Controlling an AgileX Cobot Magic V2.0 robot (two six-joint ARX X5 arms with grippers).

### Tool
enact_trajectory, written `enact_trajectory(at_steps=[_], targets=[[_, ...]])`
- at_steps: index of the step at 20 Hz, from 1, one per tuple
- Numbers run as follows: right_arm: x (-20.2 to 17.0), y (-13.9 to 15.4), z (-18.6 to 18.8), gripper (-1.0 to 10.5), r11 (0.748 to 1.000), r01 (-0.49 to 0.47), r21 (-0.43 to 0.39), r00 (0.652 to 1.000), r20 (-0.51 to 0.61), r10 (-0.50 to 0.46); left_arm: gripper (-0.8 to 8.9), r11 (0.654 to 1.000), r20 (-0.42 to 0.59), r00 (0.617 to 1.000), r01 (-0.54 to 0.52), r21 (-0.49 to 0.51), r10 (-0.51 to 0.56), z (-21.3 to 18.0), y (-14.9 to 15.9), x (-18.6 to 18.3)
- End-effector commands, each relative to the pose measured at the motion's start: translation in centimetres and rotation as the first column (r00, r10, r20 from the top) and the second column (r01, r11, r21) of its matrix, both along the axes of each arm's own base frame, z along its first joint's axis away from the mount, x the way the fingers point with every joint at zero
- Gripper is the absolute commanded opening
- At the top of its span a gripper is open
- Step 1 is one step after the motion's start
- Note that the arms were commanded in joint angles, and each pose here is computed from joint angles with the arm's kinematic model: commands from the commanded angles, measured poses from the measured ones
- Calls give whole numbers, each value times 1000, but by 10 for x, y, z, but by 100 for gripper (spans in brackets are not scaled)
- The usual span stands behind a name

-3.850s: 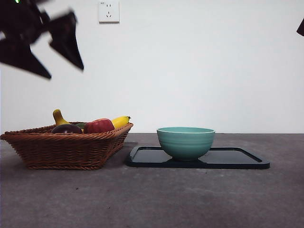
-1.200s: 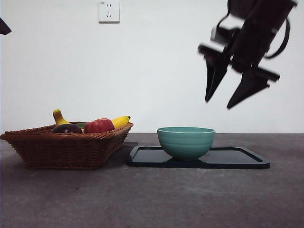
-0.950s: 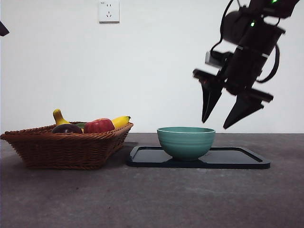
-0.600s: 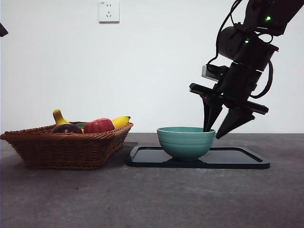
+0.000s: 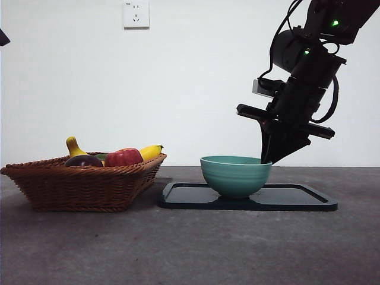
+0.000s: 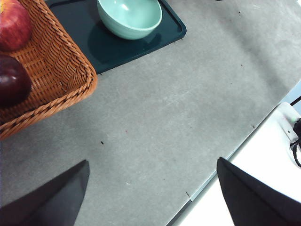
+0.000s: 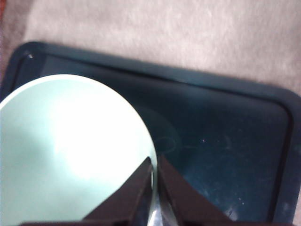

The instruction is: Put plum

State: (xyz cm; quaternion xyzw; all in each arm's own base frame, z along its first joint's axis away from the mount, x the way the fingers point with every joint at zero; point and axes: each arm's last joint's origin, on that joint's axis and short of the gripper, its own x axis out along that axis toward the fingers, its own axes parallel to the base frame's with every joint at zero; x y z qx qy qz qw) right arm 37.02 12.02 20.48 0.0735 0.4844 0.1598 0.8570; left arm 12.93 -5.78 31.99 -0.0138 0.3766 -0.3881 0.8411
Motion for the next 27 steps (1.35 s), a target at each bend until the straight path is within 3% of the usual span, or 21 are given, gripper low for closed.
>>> enact_trajectory(at_steps=[1,7,10,14,19,23,27], targets=[[-2,1,24,10,1000,-15,18,997,76,14,433,1000,15,1000,14,-1,-14,3,-1,1],[-44,-11,91,10,999,-40,30,984,174,34,433,1000,17,1000,15,-2,-15,3,-1,1],[-79,-18,123,10,995,-97,13,975,202,92,433,1000,17,1000,15,-2,-15,3,-1,1],[-121,-22,142,10,989,-150,-9,970,193,149,433,1000,18,1000,15,-2,-15,3,-1,1],[-155,-16,111,10,976,-216,-19,964,156,216,433,1000,18,1000,15,-2,-15,3,-1,1],[-167,-1,76,10,964,-261,-59,958,109,266,433,1000,19,1000,15,-2,-15,3,-1,1],[-173,9,46,10,961,-274,-39,957,92,276,433,1000,18,1000,15,-2,-15,3,-1,1]])
